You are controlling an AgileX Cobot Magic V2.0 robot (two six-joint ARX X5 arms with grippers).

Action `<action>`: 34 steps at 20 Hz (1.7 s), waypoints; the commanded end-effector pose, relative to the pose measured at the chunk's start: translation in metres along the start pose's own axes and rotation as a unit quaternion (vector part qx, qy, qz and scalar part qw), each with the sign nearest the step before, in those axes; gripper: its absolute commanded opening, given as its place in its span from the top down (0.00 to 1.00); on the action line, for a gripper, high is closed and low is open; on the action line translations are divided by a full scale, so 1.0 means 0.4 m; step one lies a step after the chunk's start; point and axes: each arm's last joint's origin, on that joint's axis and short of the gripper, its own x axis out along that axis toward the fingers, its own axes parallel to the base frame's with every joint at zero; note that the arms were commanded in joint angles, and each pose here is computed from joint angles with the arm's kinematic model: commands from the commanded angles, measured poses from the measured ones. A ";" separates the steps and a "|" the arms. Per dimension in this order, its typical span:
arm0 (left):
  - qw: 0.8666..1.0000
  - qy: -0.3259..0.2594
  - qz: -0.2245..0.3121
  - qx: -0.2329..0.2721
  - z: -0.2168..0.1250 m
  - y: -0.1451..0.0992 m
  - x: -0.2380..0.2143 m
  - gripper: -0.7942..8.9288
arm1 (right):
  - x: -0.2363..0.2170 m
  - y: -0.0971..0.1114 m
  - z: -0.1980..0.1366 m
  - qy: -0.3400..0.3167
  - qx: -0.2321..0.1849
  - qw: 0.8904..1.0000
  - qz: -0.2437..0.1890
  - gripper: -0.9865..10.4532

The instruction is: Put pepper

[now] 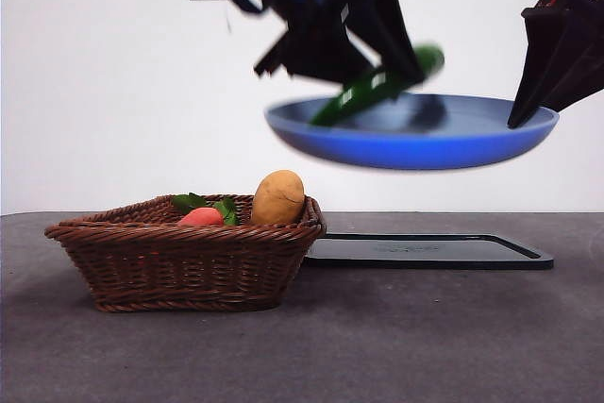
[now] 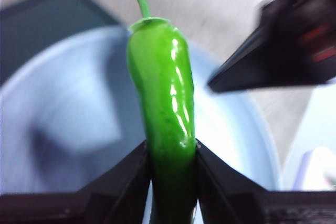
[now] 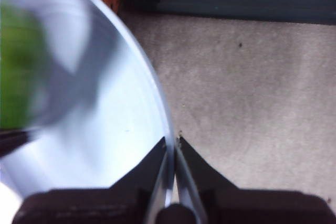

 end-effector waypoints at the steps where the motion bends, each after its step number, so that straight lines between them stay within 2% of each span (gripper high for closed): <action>1: 1.000 0.007 -0.003 0.007 -0.001 0.000 0.031 0.73 | 0.001 0.004 0.011 -0.006 0.002 1.000 0.006 0.91; 3: 1.000 0.011 0.004 0.005 -0.005 0.004 0.040 0.67 | 0.001 0.004 0.011 -0.006 0.002 1.000 0.006 0.91; 10: 1.000 -0.014 -0.024 0.011 0.017 -0.019 0.012 0.67 | 0.026 -0.010 0.014 0.015 0.014 1.000 0.000 0.91; 16: 0.997 -0.057 -0.036 0.026 0.051 -0.060 -0.121 0.67 | 0.024 -0.038 0.037 0.000 0.046 0.999 -0.010 0.91; 20: 0.995 -0.082 -0.038 0.045 0.057 -0.091 -0.236 0.68 | -0.005 -0.068 0.098 -0.029 0.077 0.996 -0.022 0.91; 24: 0.992 -0.105 -0.042 0.056 0.050 -0.119 -0.336 0.68 | 0.007 -0.113 0.195 -0.042 0.110 0.993 -0.030 0.91; 28: 0.988 -0.130 -0.046 0.063 0.041 -0.139 -0.411 0.68 | 0.071 -0.177 0.288 -0.037 0.132 0.989 -0.049 0.91; 34: 0.986 -0.147 -0.049 0.066 0.032 -0.151 -0.462 0.68 | 0.193 -0.279 0.340 -0.021 0.154 0.986 -0.053 0.91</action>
